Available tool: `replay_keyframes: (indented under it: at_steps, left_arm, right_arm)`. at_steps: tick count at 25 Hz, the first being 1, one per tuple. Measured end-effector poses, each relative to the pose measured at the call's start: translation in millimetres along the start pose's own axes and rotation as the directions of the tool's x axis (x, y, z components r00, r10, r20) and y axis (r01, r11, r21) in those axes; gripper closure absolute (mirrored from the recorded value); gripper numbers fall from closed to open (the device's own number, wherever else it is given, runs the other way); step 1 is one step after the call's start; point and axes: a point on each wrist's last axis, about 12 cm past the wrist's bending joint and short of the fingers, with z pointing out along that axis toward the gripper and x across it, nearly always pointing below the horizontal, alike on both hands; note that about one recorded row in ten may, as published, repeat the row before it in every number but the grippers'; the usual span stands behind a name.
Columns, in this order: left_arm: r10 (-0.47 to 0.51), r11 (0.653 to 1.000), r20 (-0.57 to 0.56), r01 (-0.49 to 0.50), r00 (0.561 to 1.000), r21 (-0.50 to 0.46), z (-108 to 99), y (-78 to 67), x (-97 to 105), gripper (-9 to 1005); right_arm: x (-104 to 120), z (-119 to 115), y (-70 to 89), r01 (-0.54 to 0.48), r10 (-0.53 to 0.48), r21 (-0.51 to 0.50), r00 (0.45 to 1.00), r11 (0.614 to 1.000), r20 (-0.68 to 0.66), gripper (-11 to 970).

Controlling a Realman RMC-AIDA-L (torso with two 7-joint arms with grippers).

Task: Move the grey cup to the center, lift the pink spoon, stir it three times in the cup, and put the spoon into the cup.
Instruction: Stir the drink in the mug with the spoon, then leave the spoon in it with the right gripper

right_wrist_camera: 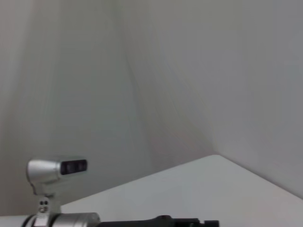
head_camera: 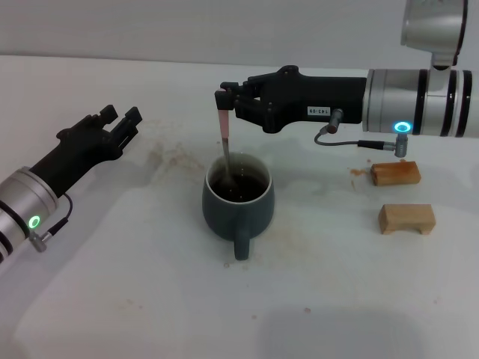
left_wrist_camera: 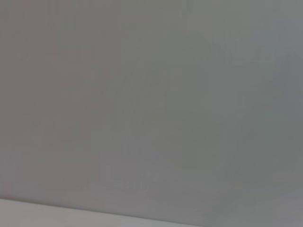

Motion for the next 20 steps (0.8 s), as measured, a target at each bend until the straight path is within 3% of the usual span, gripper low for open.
replay_keyframes:
  at_steps: [8,20]
  left_arm:
    - [0.005,1.0,0.001,-0.005,1.0,0.005,4.5,-1.0,-2.5,495]
    - [0.002,1.0,0.006,-0.002,1.0,-0.005,4.2,-0.1,-2.7,495]
  right_arm:
    - [0.1,3.7,-4.7,-0.001,0.001,0.038,1.0,0.999,-0.012,868]
    - [3.6,9.3,4.2,0.013,-0.014,-0.031,0.999,0.999,-0.042,869]
